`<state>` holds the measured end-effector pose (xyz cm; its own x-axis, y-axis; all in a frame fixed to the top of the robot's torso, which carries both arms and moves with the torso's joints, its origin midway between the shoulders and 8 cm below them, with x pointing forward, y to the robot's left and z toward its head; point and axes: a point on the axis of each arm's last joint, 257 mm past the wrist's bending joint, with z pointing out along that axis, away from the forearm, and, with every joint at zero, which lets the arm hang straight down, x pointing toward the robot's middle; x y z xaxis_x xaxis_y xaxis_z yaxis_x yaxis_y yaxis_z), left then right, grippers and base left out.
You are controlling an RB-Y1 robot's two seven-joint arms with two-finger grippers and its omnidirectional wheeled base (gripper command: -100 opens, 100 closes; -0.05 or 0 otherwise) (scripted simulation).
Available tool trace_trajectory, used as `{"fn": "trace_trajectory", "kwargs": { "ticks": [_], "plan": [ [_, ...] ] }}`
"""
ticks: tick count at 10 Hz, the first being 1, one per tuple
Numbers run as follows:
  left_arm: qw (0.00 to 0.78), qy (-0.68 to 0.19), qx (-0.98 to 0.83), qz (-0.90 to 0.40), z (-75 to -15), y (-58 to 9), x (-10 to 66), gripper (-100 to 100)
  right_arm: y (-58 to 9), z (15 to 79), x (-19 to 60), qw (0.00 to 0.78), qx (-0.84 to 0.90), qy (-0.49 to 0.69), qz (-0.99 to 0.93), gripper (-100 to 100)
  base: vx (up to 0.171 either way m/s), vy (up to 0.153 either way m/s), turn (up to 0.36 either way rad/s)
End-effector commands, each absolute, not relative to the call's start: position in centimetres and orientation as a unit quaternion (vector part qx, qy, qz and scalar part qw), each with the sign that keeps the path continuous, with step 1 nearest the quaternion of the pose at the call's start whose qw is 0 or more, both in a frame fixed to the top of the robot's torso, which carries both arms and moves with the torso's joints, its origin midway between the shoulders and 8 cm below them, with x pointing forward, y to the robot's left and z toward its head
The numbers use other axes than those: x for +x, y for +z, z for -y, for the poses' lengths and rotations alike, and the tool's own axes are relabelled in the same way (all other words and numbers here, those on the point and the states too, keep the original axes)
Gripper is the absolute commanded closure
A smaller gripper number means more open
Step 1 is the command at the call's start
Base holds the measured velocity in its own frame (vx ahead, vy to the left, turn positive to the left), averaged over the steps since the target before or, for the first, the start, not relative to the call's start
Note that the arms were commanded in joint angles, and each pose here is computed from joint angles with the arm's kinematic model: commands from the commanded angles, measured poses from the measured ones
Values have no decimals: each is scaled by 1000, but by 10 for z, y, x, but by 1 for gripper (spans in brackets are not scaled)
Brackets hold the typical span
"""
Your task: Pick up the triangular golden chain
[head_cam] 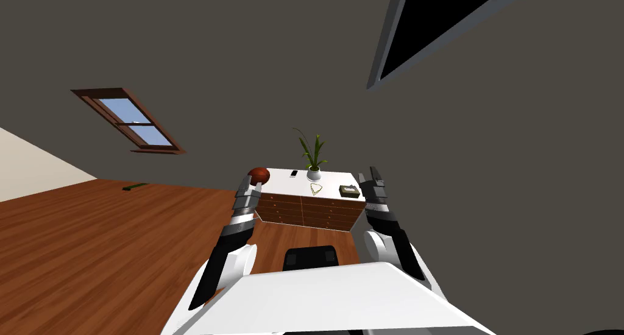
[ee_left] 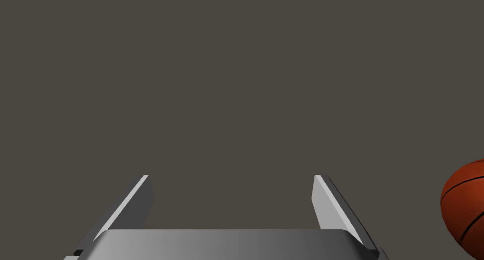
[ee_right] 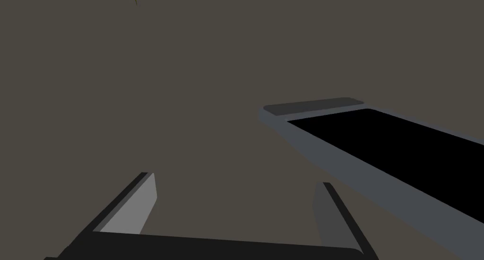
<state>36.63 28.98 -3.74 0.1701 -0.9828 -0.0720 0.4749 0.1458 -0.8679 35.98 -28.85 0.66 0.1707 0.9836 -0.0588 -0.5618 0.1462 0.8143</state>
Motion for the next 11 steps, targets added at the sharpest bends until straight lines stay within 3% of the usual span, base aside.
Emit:
{"fn": "trace_trajectory", "kwargs": {
  "ticks": [1,11],
  "plan": [
    [672,-542,-365,-348,-290,-37,366,0,-1,294,364,673,344,568,-326,-100,14,17,108],
    [672,-542,-365,-348,-290,-37,366,0,-50,354,377,572,465,600,-312,-100,32,19,127]
  ]
}}
